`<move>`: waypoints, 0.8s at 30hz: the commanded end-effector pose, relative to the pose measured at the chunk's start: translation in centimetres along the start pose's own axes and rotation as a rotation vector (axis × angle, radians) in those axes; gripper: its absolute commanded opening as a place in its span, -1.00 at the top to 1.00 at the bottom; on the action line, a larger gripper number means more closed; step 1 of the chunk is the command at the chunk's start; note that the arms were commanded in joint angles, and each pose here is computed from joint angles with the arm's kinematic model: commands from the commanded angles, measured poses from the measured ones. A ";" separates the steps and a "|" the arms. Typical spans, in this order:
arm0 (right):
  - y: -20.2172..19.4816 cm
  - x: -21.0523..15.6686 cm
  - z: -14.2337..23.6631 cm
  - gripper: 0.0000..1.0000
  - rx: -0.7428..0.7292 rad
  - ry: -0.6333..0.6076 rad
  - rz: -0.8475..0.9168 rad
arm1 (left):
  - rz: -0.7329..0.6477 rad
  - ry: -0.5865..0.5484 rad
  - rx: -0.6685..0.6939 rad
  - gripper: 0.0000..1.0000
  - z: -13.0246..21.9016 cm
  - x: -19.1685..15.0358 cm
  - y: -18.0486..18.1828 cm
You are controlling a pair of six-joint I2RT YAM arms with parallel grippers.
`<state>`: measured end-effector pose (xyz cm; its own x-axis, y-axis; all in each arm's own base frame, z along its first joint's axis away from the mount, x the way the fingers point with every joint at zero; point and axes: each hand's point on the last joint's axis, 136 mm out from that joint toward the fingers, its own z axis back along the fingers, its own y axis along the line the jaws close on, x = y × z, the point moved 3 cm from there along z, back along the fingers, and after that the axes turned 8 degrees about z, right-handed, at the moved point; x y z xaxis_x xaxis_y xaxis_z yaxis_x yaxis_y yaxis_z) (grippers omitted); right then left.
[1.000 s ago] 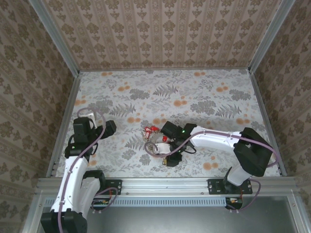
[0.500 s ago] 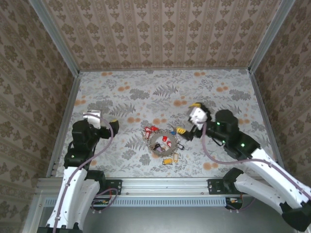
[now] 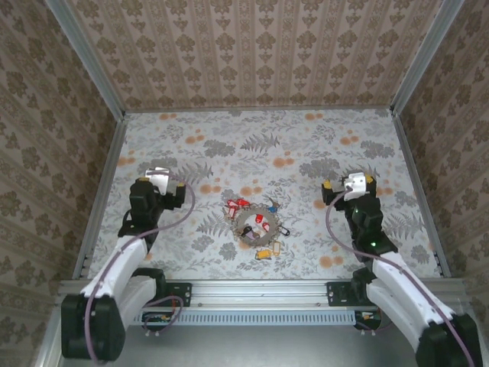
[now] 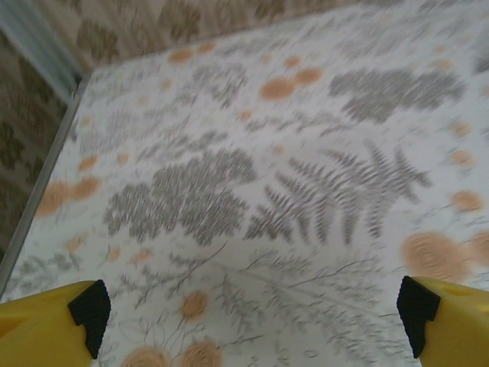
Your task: Put the keys on the keyring
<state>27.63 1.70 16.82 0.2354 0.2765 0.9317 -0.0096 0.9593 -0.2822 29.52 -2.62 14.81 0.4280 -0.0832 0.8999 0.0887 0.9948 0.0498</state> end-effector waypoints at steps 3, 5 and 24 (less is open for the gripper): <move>-0.2 0.3 -3.1 -0.99 0.058 -0.096 -0.120 | 0.049 -0.088 -0.007 -1.00 -2.3 0.0 1.0; 0.6 -0.4 -4.6 -0.99 0.094 -0.081 -0.113 | 0.047 -0.118 -0.021 -1.00 -3.1 -0.1 0.9; -0.4 -3.9 -10.8 -0.99 0.015 0.117 -0.158 | 0.090 -0.092 0.004 -1.00 -8.5 -0.8 1.8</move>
<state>36.66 0.95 10.61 0.3179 0.1704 0.9327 -0.0838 0.9849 -0.1514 35.80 -1.65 8.39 0.4180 -0.0166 0.9083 0.0765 0.9969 -0.0170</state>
